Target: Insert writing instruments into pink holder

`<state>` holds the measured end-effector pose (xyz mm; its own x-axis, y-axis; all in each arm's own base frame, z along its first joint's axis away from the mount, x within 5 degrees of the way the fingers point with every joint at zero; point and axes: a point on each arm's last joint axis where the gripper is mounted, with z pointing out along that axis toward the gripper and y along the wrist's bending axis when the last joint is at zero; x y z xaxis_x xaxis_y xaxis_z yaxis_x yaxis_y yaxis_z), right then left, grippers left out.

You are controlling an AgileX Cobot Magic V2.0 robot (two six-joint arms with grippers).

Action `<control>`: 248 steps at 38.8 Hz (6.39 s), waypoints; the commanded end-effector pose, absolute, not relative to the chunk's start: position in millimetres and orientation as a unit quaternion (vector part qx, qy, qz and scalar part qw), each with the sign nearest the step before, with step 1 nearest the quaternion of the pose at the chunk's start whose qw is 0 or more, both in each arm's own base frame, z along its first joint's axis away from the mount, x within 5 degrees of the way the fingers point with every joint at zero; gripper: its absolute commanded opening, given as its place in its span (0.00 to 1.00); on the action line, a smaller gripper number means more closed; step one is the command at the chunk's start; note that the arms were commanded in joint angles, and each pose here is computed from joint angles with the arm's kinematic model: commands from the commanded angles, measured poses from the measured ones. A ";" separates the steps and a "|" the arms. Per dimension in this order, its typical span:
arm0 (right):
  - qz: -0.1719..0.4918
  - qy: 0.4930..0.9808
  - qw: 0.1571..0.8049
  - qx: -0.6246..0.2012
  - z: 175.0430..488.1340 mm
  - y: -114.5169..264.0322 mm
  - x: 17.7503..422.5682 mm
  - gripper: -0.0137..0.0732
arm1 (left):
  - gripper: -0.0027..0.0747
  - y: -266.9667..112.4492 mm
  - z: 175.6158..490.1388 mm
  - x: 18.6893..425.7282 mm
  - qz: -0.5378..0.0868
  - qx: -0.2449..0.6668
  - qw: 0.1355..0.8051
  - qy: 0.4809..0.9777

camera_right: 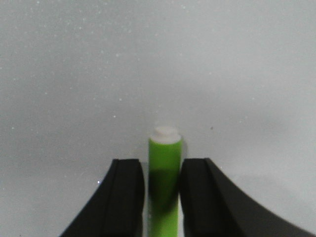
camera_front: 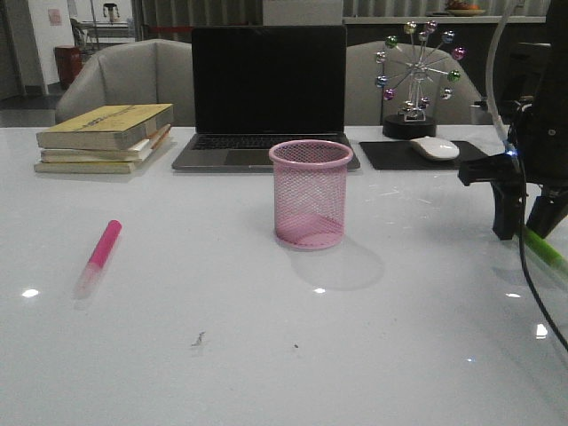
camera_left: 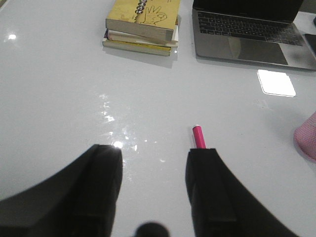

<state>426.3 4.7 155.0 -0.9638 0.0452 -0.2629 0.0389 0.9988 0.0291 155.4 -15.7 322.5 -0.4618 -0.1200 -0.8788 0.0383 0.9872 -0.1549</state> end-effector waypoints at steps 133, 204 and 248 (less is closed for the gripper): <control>0.067 0.718 0.688 -0.078 434.7 57.6 280.8 0.60 | 0.53 -15.0 344.1 159.7 -0.083 -0.029 0.580 0.810; -0.021 0.834 0.551 -0.010 377.7 -2.8 116.4 0.60 | 0.68 -93.3 330.4 372.6 -0.145 0.041 0.344 0.927; -0.040 0.846 0.531 -0.016 374.0 -5.3 114.7 0.60 | 0.65 -123.0 191.2 411.8 -0.115 0.060 0.170 0.977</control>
